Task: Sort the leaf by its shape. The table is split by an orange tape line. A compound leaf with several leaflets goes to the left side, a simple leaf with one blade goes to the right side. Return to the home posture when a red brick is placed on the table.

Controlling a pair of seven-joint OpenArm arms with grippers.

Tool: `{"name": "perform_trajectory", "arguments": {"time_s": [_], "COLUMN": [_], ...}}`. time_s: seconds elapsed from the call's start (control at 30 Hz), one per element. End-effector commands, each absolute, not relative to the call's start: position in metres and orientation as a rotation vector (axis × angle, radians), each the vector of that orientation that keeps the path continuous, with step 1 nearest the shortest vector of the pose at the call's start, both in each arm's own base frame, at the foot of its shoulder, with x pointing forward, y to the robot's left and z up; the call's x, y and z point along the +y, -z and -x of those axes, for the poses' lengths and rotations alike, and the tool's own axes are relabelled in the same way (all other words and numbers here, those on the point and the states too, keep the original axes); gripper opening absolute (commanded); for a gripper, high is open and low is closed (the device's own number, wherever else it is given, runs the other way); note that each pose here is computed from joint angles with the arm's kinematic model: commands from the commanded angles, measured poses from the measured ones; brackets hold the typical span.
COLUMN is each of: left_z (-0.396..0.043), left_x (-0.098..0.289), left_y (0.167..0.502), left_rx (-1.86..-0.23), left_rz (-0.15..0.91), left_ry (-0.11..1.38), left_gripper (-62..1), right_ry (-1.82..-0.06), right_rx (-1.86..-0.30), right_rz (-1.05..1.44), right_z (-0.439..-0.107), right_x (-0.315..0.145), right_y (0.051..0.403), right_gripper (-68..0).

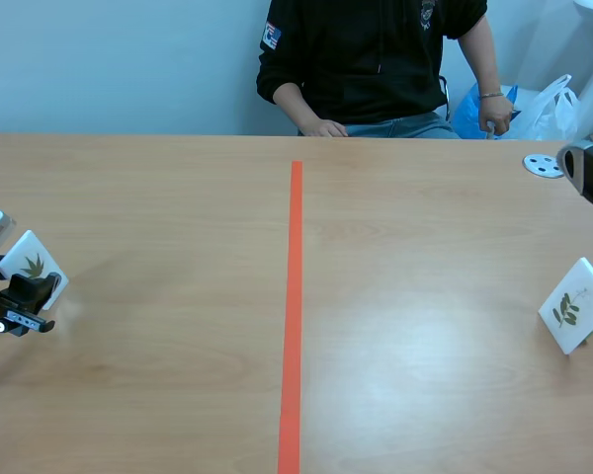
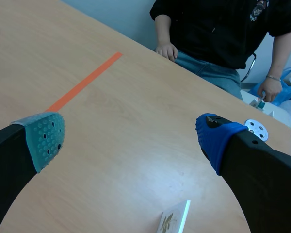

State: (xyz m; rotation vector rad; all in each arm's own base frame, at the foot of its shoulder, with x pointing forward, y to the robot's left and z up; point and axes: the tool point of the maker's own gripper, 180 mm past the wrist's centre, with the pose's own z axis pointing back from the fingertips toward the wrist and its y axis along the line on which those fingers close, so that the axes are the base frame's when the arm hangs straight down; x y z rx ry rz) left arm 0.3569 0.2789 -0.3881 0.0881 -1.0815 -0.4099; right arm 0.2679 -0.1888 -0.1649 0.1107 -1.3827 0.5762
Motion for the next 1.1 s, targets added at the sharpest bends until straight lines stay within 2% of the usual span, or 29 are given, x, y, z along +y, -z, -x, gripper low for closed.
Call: {"name": "perform_trajectory", "arguments": {"time_s": [0.0, 0.07, 0.17, 0.37, 0.6, 1.07], "left_z": [-0.367, -0.367, -0.368, -0.376, -0.359, -0.289], "left_x": [0.285, 0.285, 0.285, 0.298, 0.286, 0.170], "left_y": [0.372, 0.372, 0.371, 0.343, 0.296, 0.220], "left_rx": [-1.131, -1.131, -1.135, -1.205, -1.287, -1.481], "left_rz": [-0.105, -0.105, -0.106, -0.152, -0.111, 0.159], "left_ry": [0.400, 0.400, 0.401, 0.370, 0.402, 0.522], "left_gripper": [-23.6, -15.7, 0.8, 1.4, 1.4, 1.4], "right_ry": [-0.581, -0.581, -0.581, -0.582, -0.583, -0.591], "right_rx": [-1.423, -1.424, -1.423, -1.422, -1.421, -1.422], "right_rz": [-0.099, -0.099, -0.099, -0.097, -0.096, -0.085], "right_z": [-0.271, -0.271, -0.271, -0.271, -0.271, -0.271], "right_x": [-0.189, -0.189, -0.189, -0.190, -0.190, -0.190], "right_y": [0.153, 0.153, 0.153, 0.153, 0.153, 0.153], "right_gripper": [-12.4, -12.4, -12.4, -12.4, -12.4, -12.4]}}
